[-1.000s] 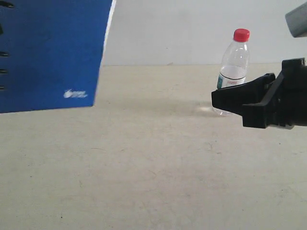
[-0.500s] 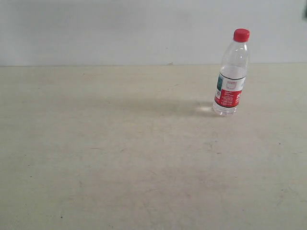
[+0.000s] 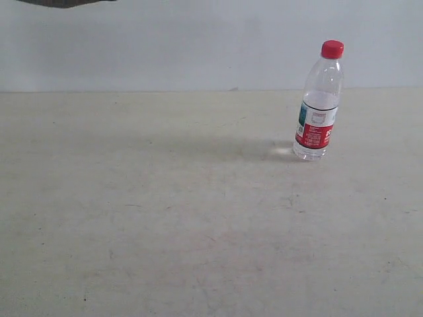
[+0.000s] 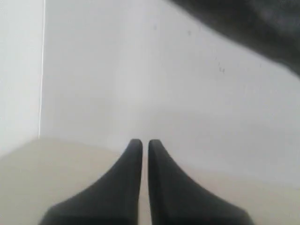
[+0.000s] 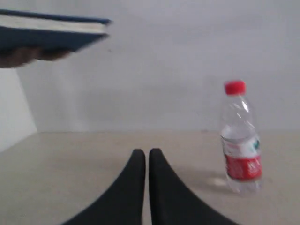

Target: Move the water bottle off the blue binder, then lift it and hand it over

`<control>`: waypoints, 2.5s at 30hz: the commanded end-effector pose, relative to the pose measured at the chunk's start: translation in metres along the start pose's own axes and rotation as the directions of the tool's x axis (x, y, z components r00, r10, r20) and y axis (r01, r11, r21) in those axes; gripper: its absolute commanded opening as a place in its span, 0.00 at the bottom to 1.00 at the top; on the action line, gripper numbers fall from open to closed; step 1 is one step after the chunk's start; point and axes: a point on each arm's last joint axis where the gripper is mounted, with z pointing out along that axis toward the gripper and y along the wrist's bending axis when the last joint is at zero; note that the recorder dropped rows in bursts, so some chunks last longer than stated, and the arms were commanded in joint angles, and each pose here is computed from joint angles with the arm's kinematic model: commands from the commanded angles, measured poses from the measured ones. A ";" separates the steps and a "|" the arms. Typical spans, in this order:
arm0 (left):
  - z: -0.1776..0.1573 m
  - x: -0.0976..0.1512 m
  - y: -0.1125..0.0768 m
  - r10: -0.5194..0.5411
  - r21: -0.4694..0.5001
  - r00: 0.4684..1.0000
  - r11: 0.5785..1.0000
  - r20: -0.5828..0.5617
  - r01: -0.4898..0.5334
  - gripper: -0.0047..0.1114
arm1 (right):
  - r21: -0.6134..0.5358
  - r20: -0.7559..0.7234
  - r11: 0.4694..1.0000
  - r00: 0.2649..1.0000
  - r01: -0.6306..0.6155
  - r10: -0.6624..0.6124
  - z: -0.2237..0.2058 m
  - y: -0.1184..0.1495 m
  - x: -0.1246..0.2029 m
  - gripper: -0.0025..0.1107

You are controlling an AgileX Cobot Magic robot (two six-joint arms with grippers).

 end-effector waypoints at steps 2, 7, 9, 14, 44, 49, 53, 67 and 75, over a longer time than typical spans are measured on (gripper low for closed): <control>0.003 0.052 0.001 -0.088 -0.001 0.982 0.996 -0.166 0.089 0.08 | 0.228 -0.086 0.971 0.993 -0.064 0.085 0.002 -0.029 0.041 0.03; 0.003 0.054 -0.003 0.049 0.078 0.986 0.996 -0.162 -0.037 0.08 | -0.025 -0.168 0.983 0.969 0.181 -0.183 0.003 -0.009 0.047 0.03; 0.003 0.054 -0.003 0.071 0.081 0.985 0.995 -0.156 -0.059 0.08 | -0.070 -0.173 0.988 0.974 0.136 -0.146 0.003 -0.005 0.048 0.03; 0.003 0.053 -0.003 0.091 0.084 0.984 0.993 -0.150 -0.079 0.08 | -0.130 -0.187 0.989 0.978 0.069 -0.093 0.002 0.002 0.049 0.03; 0.003 0.053 -0.003 0.091 0.084 0.984 0.993 -0.150 -0.079 0.08 | 0.241 -0.134 0.955 0.980 0.173 -0.144 0.000 -0.032 0.040 0.03; 0.003 0.053 -0.004 0.090 0.086 0.984 0.993 -0.150 -0.078 0.08 | 0.268 -0.356 0.915 0.913 0.302 -0.198 -0.016 -0.039 0.059 0.03; 0.003 0.053 -0.004 0.090 0.086 0.984 0.993 -0.150 -0.078 0.08 | 0.269 -0.323 0.922 0.928 0.279 -0.186 -0.016 -0.037 0.057 0.03; 0.003 0.053 -0.004 0.090 0.086 0.984 0.993 -0.150 -0.078 0.08 | 0.263 -0.319 0.937 0.937 0.231 -0.141 -0.015 -0.036 0.058 0.03; 0.003 0.053 -0.004 0.090 0.086 0.984 0.993 -0.150 -0.078 0.08 | 0.298 -0.293 0.946 0.955 0.126 -0.035 -0.016 -0.036 0.059 0.03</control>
